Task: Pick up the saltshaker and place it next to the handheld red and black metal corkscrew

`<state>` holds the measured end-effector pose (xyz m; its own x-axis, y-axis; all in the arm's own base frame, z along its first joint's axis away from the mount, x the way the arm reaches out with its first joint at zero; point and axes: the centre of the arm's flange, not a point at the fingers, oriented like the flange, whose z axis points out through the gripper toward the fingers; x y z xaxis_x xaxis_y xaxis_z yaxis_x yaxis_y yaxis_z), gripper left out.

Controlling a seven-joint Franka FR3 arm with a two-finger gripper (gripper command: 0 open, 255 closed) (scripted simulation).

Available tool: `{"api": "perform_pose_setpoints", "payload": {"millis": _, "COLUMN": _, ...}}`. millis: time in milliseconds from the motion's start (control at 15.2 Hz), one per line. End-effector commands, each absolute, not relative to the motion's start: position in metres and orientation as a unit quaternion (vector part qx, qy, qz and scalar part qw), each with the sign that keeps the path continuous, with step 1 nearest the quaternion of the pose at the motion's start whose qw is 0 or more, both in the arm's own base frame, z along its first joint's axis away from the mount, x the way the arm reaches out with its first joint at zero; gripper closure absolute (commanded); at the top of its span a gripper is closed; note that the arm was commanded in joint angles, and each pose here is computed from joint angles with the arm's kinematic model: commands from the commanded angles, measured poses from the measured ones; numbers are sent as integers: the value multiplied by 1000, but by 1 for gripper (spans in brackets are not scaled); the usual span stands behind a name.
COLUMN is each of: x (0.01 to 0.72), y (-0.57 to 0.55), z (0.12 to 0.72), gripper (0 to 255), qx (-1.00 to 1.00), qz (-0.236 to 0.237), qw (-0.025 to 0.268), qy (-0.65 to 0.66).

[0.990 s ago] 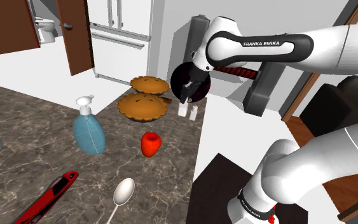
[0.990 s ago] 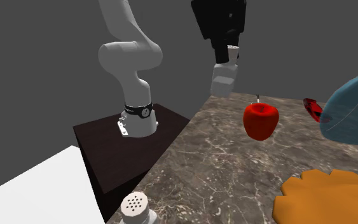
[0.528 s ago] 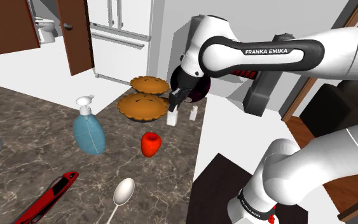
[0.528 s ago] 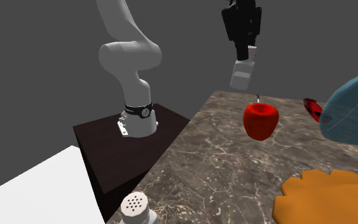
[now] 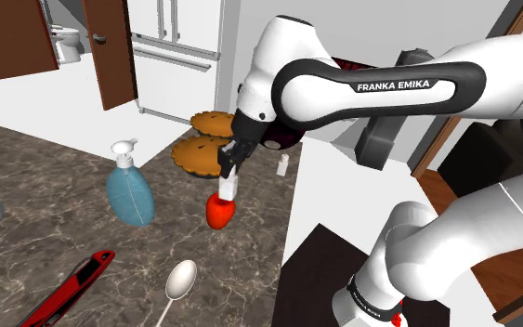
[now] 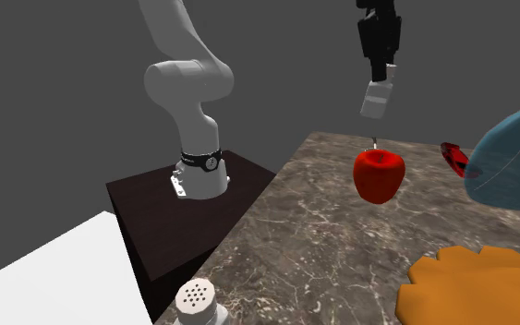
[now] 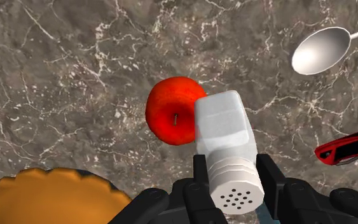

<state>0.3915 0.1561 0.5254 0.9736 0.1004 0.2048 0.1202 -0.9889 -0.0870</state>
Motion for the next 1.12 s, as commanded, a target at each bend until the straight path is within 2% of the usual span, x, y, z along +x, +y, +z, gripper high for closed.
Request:
{"api": "perform_pose_setpoints", "payload": {"millis": 0, "x": 390, "y": 185, "z": 525, "gripper": 255, "qx": -992, "qz": -100, "qw": 50, "qy": -55}}
{"api": "perform_pose_setpoints", "payload": {"millis": 1056, "x": 371, "y": 395, "z": 526, "gripper": 255, "qx": -992, "qz": -100, "qw": 50, "qy": -55}}
